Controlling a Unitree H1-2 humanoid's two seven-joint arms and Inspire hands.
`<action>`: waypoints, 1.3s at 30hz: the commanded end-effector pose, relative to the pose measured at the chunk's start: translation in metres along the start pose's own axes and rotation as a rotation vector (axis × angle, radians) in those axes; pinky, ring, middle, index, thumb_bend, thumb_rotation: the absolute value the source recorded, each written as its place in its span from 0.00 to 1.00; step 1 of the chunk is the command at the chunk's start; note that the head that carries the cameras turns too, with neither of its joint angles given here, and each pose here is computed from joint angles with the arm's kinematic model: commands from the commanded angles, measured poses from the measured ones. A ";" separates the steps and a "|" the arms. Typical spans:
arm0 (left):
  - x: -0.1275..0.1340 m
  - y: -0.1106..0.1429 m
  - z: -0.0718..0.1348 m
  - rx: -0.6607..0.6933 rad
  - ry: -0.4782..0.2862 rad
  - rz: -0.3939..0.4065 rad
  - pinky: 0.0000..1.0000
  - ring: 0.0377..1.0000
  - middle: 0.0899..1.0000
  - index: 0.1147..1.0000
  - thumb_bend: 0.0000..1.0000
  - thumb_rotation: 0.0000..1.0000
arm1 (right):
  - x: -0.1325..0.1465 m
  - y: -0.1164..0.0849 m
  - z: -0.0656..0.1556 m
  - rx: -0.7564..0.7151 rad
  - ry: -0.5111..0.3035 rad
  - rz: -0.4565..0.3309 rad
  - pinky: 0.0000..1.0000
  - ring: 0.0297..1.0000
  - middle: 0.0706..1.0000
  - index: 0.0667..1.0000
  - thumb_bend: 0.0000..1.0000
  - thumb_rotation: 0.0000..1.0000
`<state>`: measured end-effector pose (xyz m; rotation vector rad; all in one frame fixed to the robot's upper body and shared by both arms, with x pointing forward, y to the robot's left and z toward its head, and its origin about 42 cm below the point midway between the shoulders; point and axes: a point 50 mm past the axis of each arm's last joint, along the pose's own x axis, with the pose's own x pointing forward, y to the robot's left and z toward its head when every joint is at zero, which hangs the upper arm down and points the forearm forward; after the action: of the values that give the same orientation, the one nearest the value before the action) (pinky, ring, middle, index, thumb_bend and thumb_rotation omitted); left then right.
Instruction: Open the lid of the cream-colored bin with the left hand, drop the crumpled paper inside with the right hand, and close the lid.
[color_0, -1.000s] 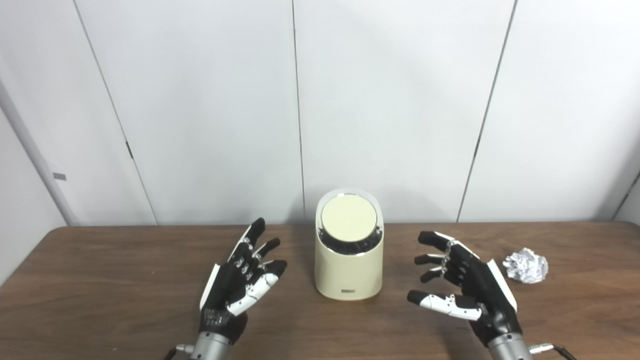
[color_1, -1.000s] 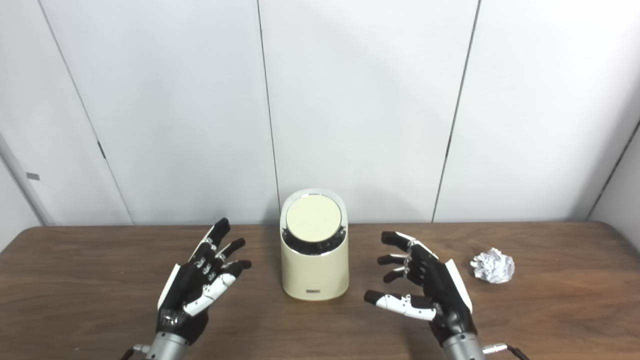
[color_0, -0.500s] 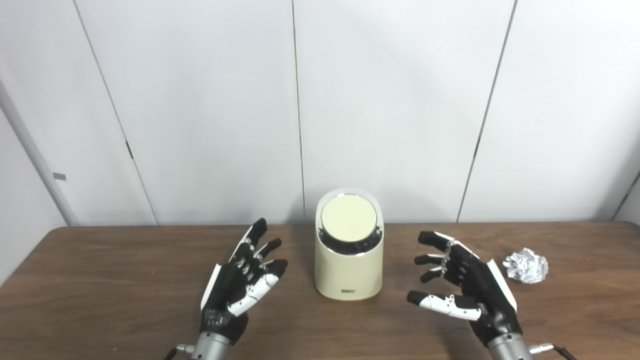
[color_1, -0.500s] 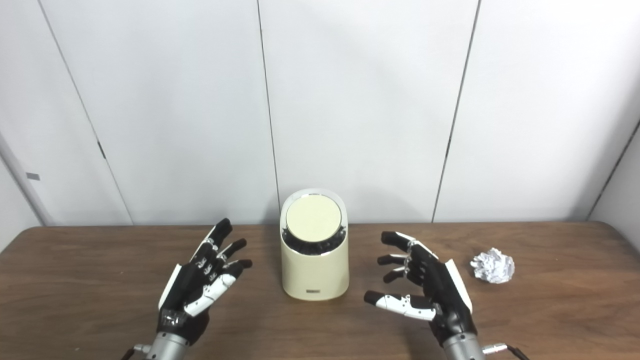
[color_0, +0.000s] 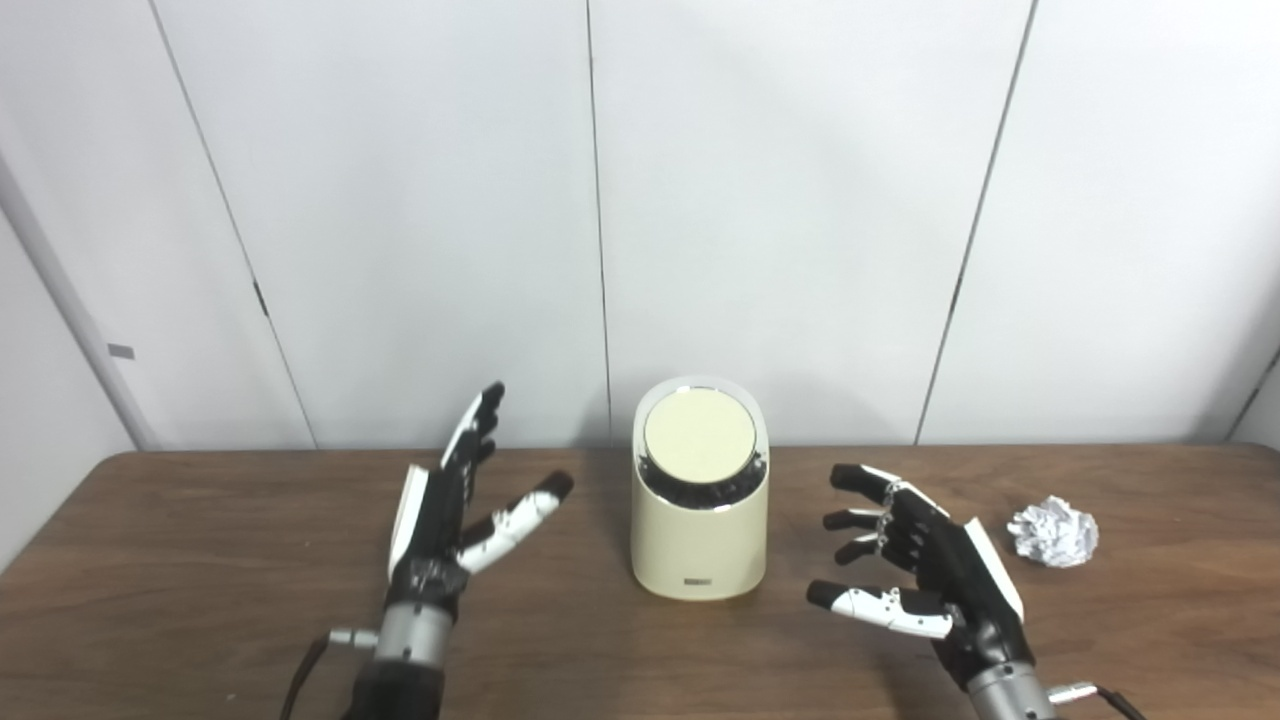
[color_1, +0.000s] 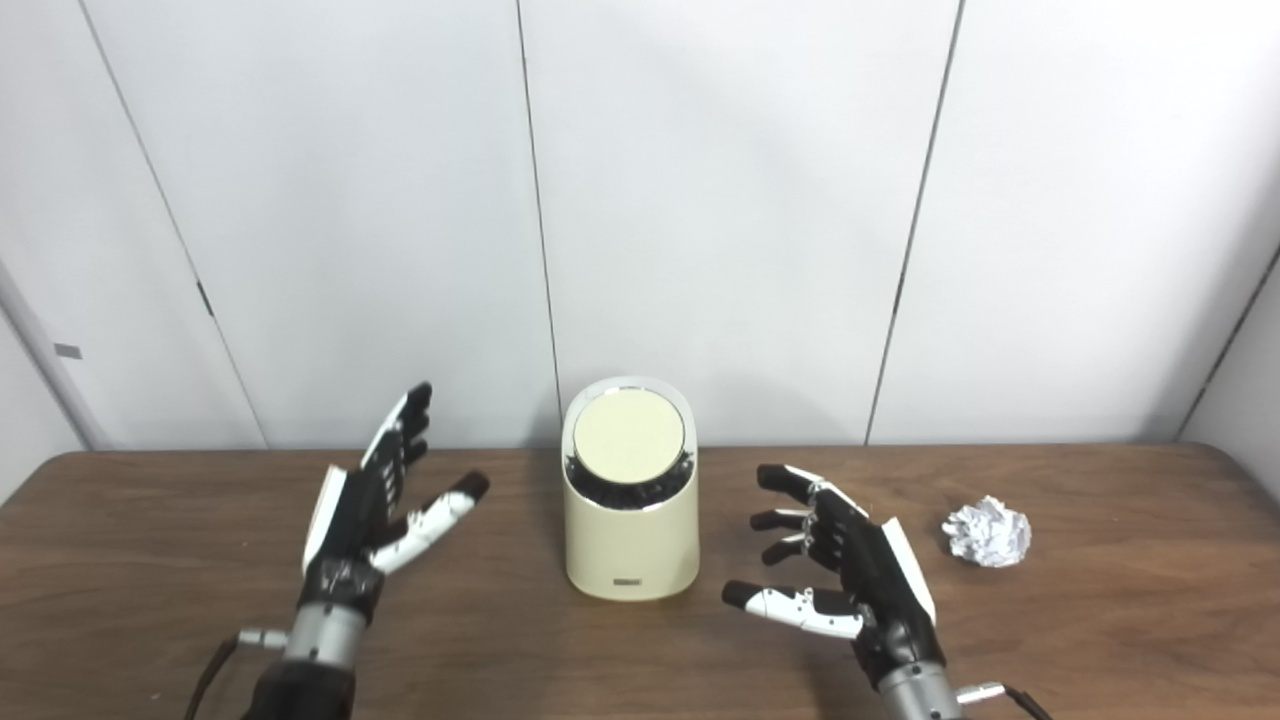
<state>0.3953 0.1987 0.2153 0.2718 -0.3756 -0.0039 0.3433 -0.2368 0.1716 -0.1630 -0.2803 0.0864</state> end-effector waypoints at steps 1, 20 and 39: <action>0.029 0.003 0.033 0.030 -0.106 0.001 0.94 0.99 0.99 1.00 0.80 0.40 | 0.013 0.000 0.020 0.000 -0.104 -0.014 0.50 0.66 0.79 0.73 0.73 0.11; 0.082 -0.025 0.067 0.248 -0.169 -0.113 0.90 1.00 1.00 1.00 0.90 0.38 | 0.013 0.005 0.021 -0.012 -0.121 -0.024 0.50 0.65 0.79 0.73 0.72 0.12; 0.078 -0.058 0.056 0.530 -0.149 -0.149 0.80 1.00 1.00 1.00 0.97 0.40 | 0.014 0.009 0.024 -0.004 -0.131 -0.025 0.49 0.64 0.80 0.74 0.72 0.15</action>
<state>0.4448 0.1316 0.2480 0.8127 -0.4051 -0.1143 0.3439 -0.2280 0.1725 -0.1692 -0.2994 0.0695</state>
